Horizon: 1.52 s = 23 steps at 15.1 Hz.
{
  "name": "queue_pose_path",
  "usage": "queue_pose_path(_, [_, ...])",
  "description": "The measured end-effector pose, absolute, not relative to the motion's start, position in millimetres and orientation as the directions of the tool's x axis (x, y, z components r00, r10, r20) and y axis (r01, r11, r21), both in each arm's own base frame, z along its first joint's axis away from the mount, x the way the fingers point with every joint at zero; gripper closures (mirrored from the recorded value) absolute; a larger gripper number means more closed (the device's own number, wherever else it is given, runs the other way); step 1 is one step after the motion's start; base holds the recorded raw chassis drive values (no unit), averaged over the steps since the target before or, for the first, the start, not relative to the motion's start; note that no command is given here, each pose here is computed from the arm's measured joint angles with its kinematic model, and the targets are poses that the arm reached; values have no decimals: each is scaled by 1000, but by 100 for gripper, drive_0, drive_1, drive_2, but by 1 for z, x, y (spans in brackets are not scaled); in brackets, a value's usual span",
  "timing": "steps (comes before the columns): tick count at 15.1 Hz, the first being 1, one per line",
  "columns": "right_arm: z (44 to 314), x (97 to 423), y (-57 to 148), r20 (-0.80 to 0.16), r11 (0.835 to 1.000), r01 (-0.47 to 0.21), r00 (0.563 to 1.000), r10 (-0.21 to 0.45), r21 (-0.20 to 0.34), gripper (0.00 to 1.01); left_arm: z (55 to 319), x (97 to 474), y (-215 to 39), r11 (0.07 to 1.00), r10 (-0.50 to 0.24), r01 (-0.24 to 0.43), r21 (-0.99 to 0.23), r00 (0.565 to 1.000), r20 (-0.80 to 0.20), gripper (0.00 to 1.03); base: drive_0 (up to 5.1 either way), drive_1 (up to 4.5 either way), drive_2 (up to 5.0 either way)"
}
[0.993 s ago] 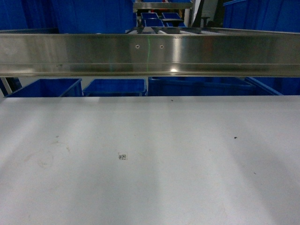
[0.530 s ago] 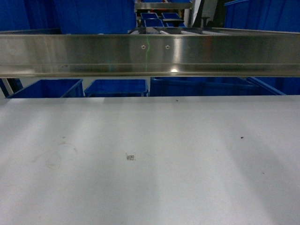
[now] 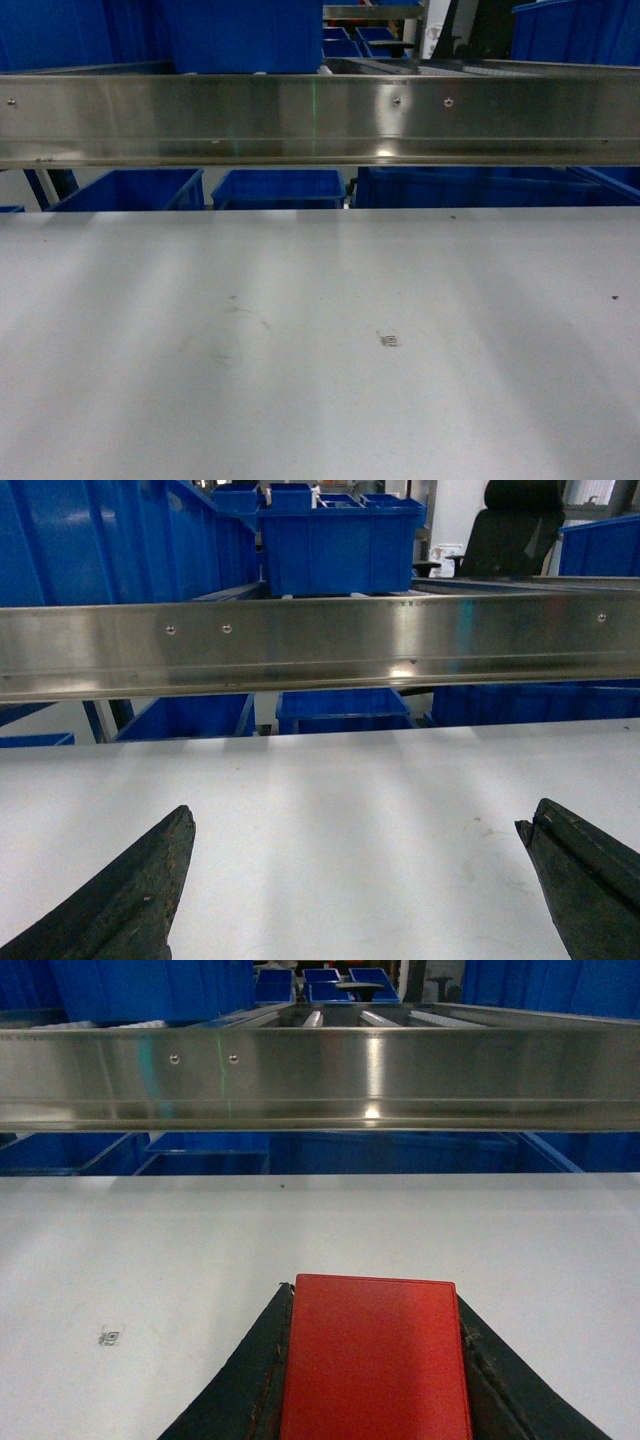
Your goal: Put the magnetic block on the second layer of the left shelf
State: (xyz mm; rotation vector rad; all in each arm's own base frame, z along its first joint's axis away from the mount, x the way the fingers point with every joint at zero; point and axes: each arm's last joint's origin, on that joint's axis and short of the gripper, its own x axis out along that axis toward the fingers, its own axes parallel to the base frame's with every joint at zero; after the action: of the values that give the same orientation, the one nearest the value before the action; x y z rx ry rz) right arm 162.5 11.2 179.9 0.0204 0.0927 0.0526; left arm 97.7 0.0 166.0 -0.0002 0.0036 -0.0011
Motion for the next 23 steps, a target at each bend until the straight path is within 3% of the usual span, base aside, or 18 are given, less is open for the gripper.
queue_pose_path(23, [181, 162, 11, -87, 998, -52, 995, 53, 20, 68, 166, 98, 0, 1000, 0, 0, 0, 1000, -2, 5, -498, 246, 246])
